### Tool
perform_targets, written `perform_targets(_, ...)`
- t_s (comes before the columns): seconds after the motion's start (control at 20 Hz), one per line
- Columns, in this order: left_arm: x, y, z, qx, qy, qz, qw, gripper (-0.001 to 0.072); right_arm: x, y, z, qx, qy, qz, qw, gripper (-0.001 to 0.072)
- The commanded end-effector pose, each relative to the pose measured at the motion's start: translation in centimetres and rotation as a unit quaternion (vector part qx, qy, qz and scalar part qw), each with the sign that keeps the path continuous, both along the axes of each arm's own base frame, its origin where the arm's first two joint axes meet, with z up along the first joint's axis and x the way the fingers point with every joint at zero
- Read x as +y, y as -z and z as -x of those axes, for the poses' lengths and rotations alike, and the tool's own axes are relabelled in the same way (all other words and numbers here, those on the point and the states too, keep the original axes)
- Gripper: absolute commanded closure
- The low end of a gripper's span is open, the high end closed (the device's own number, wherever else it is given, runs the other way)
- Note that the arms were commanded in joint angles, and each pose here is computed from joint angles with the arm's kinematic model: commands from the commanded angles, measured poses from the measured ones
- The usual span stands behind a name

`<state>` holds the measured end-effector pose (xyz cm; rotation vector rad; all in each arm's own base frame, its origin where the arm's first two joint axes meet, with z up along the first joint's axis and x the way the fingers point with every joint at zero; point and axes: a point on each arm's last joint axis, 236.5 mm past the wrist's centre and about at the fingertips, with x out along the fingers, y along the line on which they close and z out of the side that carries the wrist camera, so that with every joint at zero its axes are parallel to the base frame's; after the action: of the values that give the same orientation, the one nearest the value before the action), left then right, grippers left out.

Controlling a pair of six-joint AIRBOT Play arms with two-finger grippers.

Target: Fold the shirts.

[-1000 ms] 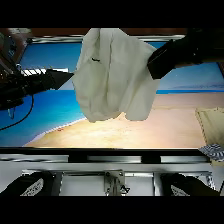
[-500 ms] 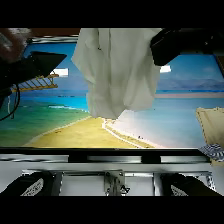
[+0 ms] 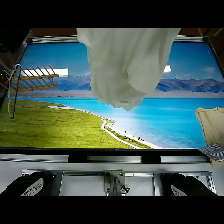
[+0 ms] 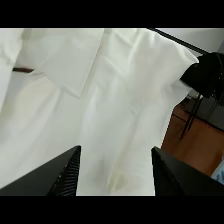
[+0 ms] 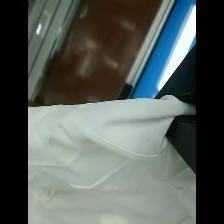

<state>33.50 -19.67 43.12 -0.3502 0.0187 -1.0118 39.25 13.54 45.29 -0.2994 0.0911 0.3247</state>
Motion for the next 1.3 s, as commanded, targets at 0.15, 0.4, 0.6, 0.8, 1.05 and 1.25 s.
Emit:
perform_targets(0.15,0.7,-0.6,-0.1,-0.009,-0.011,-0.005,1.0,0.0173,-12.8,-7.3,3.0,-0.129,0.241,0.048,0.961,0.0632)
perform_targets(0.4,0.7,-0.1,-0.4,-0.008,-0.017,-0.015,1.0,0.0174,-18.2,-10.2,6.6,-0.176,0.343,0.053,0.921,0.0631)
perform_targets(0.6,0.9,0.5,-0.7,-0.006,-0.025,-0.029,0.999,0.0174,-22.2,-10.1,8.5,-0.165,0.427,0.079,0.886,0.0632)
perform_targets(0.8,1.3,1.9,-1.5,0.015,-0.041,-0.051,0.998,0.0174,-28.7,-9.3,11.1,-0.157,0.521,0.022,0.838,0.0632)
perform_targets(1.05,1.5,2.4,-1.8,0.014,-0.05,-0.064,0.997,0.0174,-35.1,-10.2,15.4,-0.189,0.609,-0.001,0.77,0.0631)
perform_targets(1.25,1.5,2.4,-1.8,0.014,-0.05,-0.064,0.997,0.0174,-38.9,-8.9,17.6,-0.18,0.655,-0.031,0.733,0.0631)
